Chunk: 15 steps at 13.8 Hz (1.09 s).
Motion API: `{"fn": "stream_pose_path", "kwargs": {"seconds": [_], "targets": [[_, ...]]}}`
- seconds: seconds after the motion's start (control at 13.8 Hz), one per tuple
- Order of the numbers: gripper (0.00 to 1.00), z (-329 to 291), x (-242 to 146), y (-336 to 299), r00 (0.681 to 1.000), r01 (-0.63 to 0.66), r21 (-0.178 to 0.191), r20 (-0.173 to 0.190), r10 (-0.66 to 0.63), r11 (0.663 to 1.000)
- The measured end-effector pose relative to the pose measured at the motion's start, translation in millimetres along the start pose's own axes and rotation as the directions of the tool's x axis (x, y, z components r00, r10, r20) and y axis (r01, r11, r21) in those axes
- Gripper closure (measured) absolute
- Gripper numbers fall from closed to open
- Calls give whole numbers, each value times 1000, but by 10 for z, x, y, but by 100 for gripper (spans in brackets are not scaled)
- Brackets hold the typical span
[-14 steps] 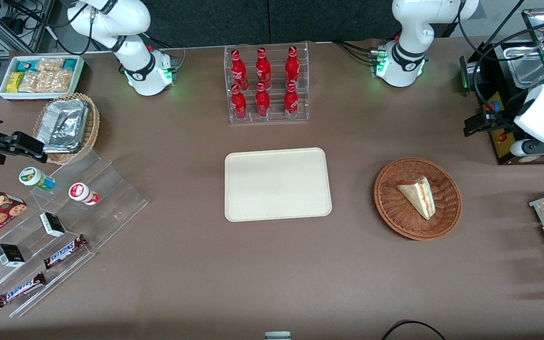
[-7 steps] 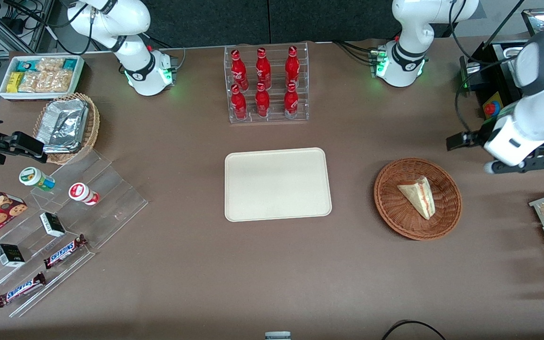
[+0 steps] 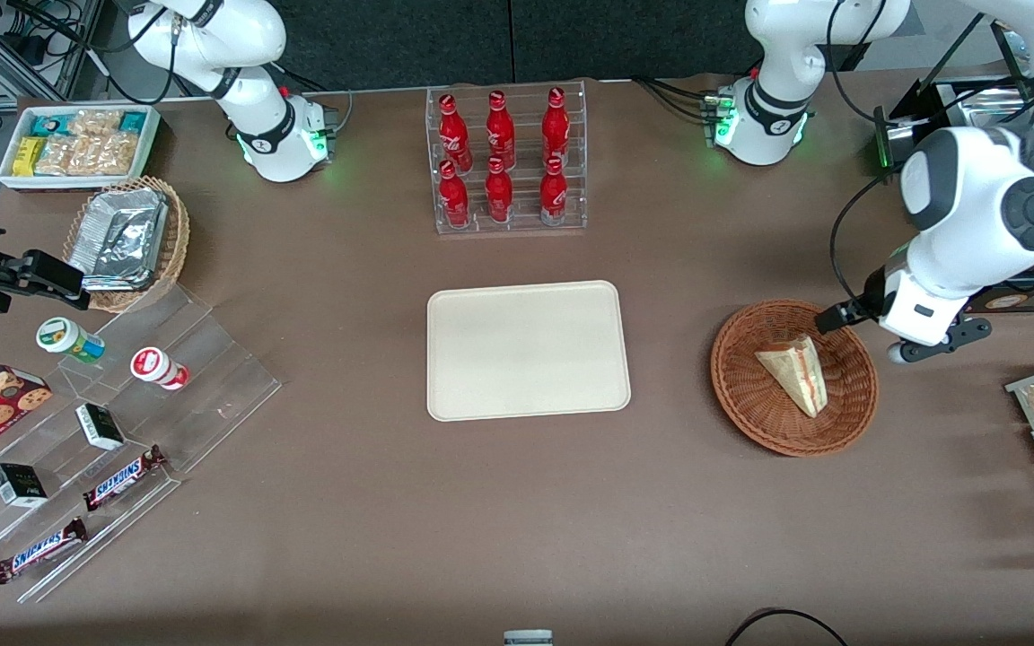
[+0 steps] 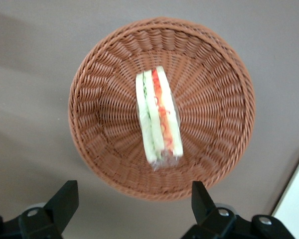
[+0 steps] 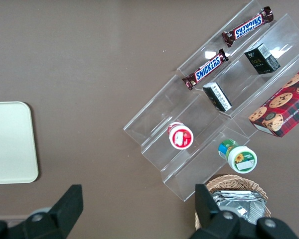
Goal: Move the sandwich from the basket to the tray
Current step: 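Lower the left gripper and close it on the wrapped sandwich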
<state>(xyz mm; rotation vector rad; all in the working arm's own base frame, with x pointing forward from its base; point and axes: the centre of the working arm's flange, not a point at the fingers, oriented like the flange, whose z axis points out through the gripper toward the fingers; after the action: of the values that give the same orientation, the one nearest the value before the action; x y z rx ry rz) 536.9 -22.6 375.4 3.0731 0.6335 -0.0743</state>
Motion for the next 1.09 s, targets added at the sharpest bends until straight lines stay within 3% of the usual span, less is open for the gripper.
{"fn": "stream_pose_path", "kwargs": {"seconds": [0.22, 0.58, 1.09], "targets": [[0, 266, 15, 64, 991, 131, -18, -31, -132, 991], [0, 606, 80, 155, 978, 195, -48, -69, -198, 980], [0, 1113, 41, 206, 977, 202, -41, -62, -204, 979]]}}
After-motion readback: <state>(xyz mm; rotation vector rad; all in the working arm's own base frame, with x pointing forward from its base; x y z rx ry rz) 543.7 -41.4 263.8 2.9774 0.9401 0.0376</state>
